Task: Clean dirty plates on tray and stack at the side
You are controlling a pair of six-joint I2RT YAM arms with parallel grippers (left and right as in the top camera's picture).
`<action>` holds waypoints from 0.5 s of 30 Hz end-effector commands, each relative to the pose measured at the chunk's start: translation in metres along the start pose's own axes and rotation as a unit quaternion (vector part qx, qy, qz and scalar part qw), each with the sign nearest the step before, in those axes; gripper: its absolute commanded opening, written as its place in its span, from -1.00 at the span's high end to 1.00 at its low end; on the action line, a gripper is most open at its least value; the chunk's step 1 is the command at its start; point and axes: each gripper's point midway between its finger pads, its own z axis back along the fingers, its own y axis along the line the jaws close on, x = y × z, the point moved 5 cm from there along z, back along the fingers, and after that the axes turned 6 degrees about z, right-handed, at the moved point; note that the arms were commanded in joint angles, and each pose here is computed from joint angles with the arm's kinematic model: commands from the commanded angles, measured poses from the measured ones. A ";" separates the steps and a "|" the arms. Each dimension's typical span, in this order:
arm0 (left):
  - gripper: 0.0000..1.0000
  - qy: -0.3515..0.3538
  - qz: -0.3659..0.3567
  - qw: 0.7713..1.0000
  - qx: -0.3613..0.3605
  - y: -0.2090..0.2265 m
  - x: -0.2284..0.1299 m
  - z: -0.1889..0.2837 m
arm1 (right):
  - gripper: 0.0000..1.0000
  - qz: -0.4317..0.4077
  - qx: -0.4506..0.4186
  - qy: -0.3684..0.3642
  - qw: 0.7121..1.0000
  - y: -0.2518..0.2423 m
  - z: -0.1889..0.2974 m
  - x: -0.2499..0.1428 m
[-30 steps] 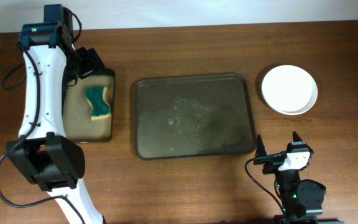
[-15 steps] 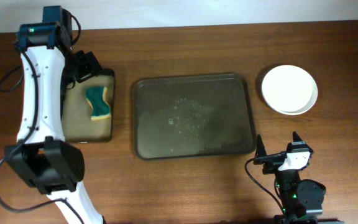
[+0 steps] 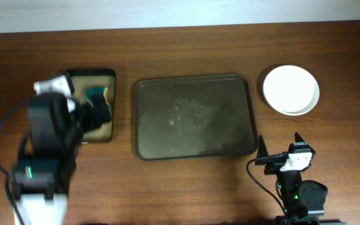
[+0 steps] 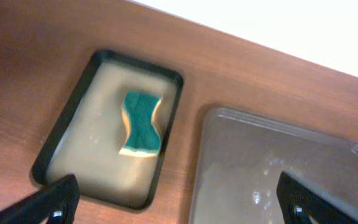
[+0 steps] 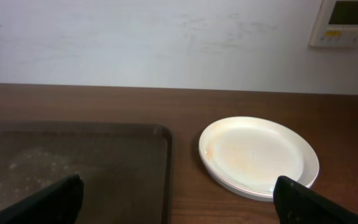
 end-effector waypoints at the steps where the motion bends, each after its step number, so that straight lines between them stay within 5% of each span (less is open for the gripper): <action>1: -0.99 -0.052 -0.015 0.997 -0.058 0.008 -0.038 0.016 | -0.96 0.003 -0.007 0.003 1.000 -0.002 0.000 -0.002; 6: -0.99 -0.162 -0.135 0.968 -0.136 0.013 -0.077 0.044 | -0.96 0.003 -0.007 0.003 1.000 -0.002 0.000 -0.002; 15: -0.99 -0.293 -0.141 0.931 -0.165 0.023 -0.099 0.030 | -0.96 0.003 -0.007 0.003 1.000 -0.002 0.000 -0.002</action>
